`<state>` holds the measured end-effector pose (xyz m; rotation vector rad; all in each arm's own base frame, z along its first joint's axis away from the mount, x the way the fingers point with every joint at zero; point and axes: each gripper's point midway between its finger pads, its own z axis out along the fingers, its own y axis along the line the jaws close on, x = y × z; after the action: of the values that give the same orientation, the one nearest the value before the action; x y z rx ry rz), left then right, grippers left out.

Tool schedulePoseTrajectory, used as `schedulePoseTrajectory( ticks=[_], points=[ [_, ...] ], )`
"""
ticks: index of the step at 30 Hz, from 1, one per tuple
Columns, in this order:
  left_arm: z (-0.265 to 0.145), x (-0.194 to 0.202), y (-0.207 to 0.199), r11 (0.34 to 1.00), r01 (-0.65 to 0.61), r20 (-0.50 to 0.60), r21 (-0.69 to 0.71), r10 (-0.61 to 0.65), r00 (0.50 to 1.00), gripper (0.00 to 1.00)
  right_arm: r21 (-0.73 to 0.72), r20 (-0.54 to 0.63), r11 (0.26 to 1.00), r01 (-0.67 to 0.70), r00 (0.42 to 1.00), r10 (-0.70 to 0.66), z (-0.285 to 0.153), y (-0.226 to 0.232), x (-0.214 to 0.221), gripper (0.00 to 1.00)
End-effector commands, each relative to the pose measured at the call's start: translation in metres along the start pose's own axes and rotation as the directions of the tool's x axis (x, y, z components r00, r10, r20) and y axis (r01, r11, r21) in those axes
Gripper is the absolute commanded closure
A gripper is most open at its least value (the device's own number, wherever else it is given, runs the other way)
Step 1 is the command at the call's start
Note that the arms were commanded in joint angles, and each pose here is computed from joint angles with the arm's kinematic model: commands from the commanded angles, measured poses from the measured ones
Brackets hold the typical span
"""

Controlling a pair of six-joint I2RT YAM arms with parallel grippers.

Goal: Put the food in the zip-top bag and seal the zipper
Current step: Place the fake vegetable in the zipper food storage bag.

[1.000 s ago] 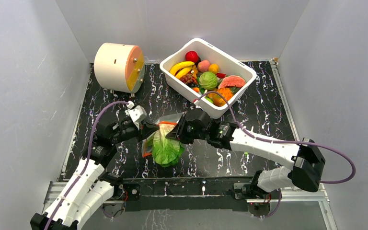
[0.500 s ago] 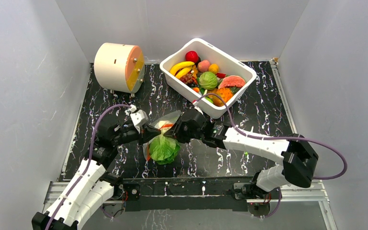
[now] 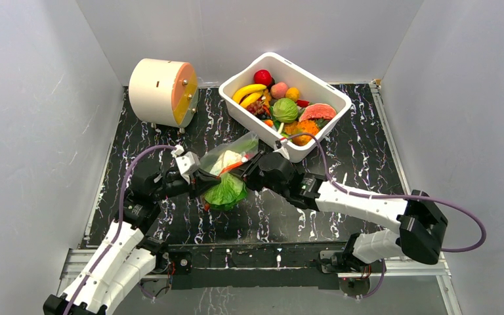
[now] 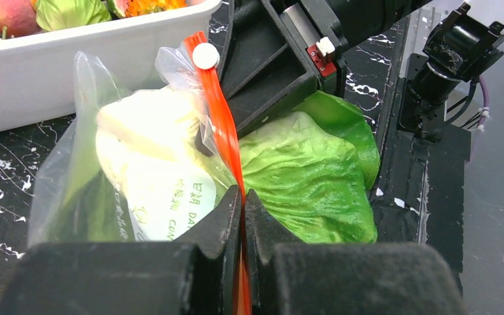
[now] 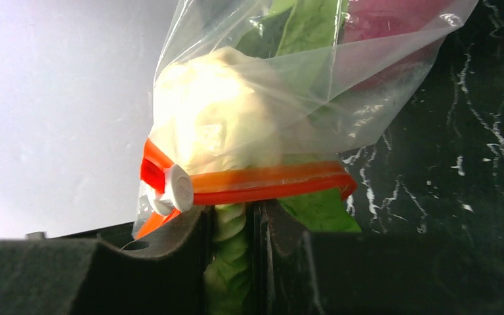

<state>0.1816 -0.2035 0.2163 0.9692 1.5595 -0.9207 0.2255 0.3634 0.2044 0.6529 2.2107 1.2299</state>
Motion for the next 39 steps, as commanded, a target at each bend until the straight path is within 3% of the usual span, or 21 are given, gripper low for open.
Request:
schedulePoseTrajectory(
  ticks=[1,9,13,15,19,22,24,28,32,39],
  points=[
    [0.002,0.003,-0.014,0.998,0.018,0.04,0.067,-0.02,0.999,1.0,-0.285,0.065,0.941,-0.183,0.976,0.21,-0.016,0.06,-0.029,0.99],
    [-0.003,-0.005,-0.025,0.994,0.03,0.06,0.101,-0.036,0.998,1.0,-0.335,0.218,0.919,-0.207,0.932,0.29,-0.018,0.058,-0.062,0.99],
    [-0.002,-0.004,-0.022,0.994,0.078,0.065,0.082,-0.083,0.994,1.0,-0.359,0.209,0.926,-0.121,0.956,0.206,-0.014,0.078,-0.056,0.89],
    [0.0,-0.007,-0.017,0.993,0.106,0.084,0.05,-0.109,0.99,1.0,-0.306,0.189,0.951,-0.029,0.978,0.091,-0.003,0.081,-0.045,0.8],
    [0.004,-0.014,-0.008,0.99,0.142,0.149,0.013,-0.142,0.979,1.0,-0.046,0.101,0.981,0.187,0.978,-0.182,0.024,0.034,-0.02,0.6],
    [0.005,-0.011,-0.003,0.986,0.166,0.164,-0.006,-0.162,0.973,1.0,-0.008,0.026,0.957,0.29,0.957,-0.289,0.022,0.01,-0.008,0.47],
    [0.007,-0.004,0.003,0.982,0.186,0.15,-0.037,-0.178,0.973,1.0,0.004,-0.01,0.941,0.338,0.941,-0.338,0.015,0.002,-0.004,0.44],
    [0.007,-0.001,0.011,0.978,0.195,0.146,-0.078,-0.182,0.972,1.0,-0.012,-0.056,0.907,0.422,0.905,-0.422,-0.004,0.008,-0.002,0.41],
    [0.007,-0.007,0.014,0.977,0.195,0.165,-0.089,-0.179,0.97,1.0,0.027,-0.122,0.879,0.476,0.874,-0.47,-0.016,-0.001,0.001,0.31],
    [0.006,-0.008,0.016,0.974,0.204,0.171,-0.102,-0.185,0.968,1.0,-0.025,-0.203,0.917,0.399,0.896,-0.395,-0.039,-0.009,0.021,0.23]
  ],
)
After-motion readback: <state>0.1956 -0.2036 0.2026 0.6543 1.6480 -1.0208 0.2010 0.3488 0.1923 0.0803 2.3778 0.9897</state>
